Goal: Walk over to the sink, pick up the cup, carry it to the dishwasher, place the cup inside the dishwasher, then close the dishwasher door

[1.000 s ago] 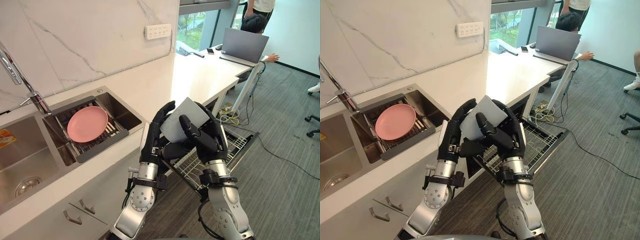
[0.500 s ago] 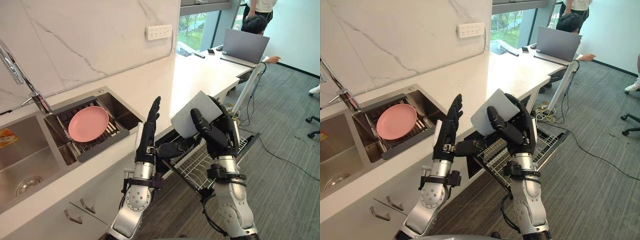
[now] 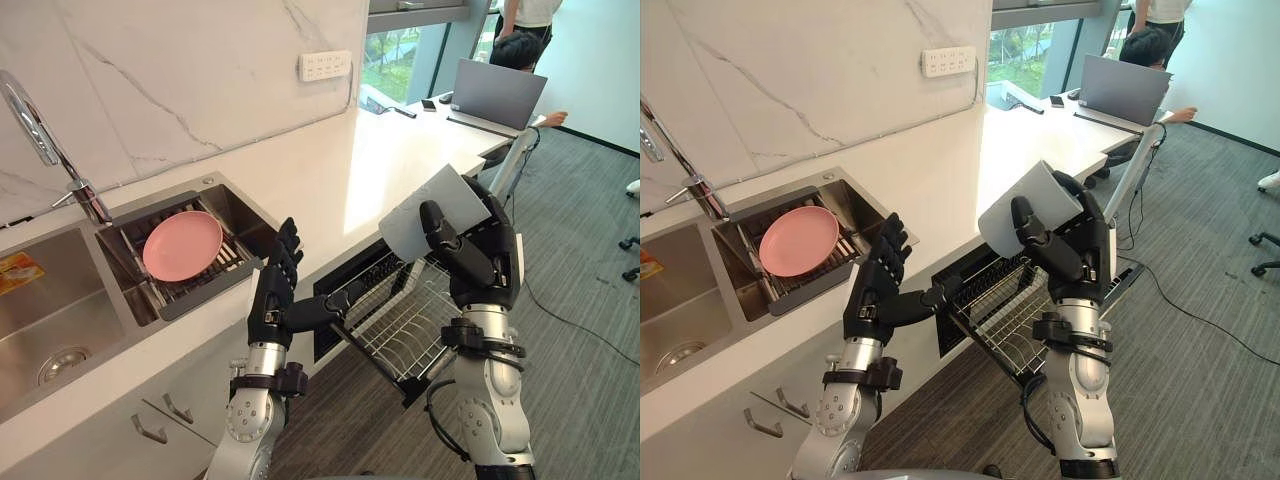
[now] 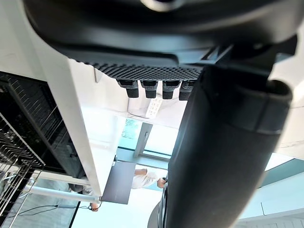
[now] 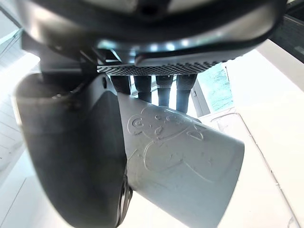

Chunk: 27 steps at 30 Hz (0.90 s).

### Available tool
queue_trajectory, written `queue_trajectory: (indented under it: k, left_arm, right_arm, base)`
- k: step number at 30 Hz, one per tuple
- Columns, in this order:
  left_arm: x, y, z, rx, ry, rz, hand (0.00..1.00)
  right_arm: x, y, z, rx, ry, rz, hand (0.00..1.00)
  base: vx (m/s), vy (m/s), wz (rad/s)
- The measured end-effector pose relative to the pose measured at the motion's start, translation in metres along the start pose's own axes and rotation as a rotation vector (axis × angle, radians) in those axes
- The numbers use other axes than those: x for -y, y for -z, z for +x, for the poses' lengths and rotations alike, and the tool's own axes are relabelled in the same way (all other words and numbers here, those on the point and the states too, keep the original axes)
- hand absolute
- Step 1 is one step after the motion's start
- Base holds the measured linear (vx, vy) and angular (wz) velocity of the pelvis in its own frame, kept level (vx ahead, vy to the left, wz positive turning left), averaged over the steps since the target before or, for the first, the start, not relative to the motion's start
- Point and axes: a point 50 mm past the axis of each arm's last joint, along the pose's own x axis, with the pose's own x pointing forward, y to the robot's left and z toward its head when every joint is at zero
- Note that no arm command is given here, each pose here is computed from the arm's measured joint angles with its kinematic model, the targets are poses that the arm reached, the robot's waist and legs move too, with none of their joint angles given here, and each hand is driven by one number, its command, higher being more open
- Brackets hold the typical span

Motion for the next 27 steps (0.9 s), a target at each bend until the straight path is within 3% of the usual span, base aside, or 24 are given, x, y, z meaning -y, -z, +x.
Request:
queue_trajectory:
  k: [9, 17, 27]
  left_arm:
    - [-0.018, 0.067, -0.035, -0.357, 0.058, 0.013, 1.0]
    - [-0.032, 0.091, -0.053, -0.491, 0.042, 0.032, 1.0]
    - [-0.087, 0.136, -0.109, -0.837, -0.119, 0.224, 1.0]
  right_arm:
    - [0.021, 0.006, -0.01, -0.047, 0.052, -0.084, 0.0]
    - [0.035, 0.021, -0.024, -0.152, 0.094, -0.12, 0.0]
    - [0.055, 0.04, -0.033, -0.264, 0.122, -0.237, 0.0]
  base:
    - [-0.01, -0.008, 0.01]
    - [0.0, 0.0, 0.0]
    - [0.0, -0.032, 0.0]
